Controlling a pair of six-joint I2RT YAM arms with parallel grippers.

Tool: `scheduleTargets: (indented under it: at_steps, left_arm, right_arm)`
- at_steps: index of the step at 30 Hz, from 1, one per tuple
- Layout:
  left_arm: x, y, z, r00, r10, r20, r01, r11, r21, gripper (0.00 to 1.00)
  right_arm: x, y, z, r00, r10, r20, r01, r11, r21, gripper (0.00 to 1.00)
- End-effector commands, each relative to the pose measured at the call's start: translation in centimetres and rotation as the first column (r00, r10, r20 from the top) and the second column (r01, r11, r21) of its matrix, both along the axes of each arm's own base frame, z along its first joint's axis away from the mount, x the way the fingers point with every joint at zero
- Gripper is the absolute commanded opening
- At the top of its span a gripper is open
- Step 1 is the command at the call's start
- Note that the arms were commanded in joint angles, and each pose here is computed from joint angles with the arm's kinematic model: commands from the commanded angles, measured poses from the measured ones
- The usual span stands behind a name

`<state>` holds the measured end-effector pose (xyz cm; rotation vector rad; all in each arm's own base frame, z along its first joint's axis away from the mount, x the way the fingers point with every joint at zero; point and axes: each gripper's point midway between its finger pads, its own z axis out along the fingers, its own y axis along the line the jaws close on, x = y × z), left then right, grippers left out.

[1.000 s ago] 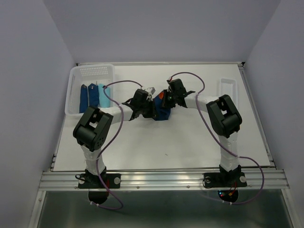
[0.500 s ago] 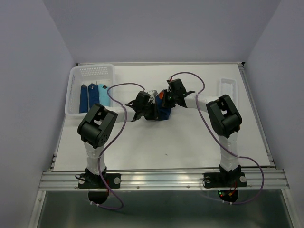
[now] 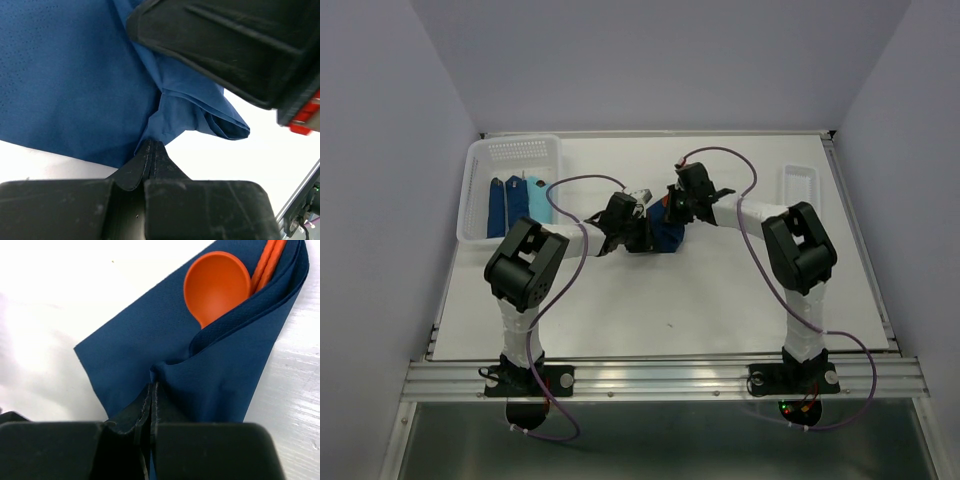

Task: Place the utensils on the paper napkin and roll it up

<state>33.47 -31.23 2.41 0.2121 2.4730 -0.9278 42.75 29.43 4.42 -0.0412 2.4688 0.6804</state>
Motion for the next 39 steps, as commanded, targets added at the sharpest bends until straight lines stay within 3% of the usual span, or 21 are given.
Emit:
scheduleTargets:
  at_steps: [1, 21, 39]
  left_arm:
    - [-0.3, 0.5, -1.3, 1.0, 0.0, -0.012, 0.0, 0.999, 0.034, 0.0]
    - [-0.5, 0.2, -1.2, 1.0, -0.02, -0.014, 0.021, 0.999, 0.03, 0.0]
    - [-0.4, 0.2, -0.4, 1.0, -0.031, 0.001, 0.031, 0.999, 0.03, 0.0]
  right_arm:
    - [0.4, 0.2, 3.4, 0.997, 0.008, 0.076, -0.009, 1.0, 0.017, 0.01]
    - [1.7, 2.5, 3.3, 0.997, 0.043, 0.071, -0.047, 0.997, 0.058, 0.01]
    - [1.1, 2.7, -1.9, 0.999, 0.047, -0.017, -0.047, 0.999, 0.02, 0.01]
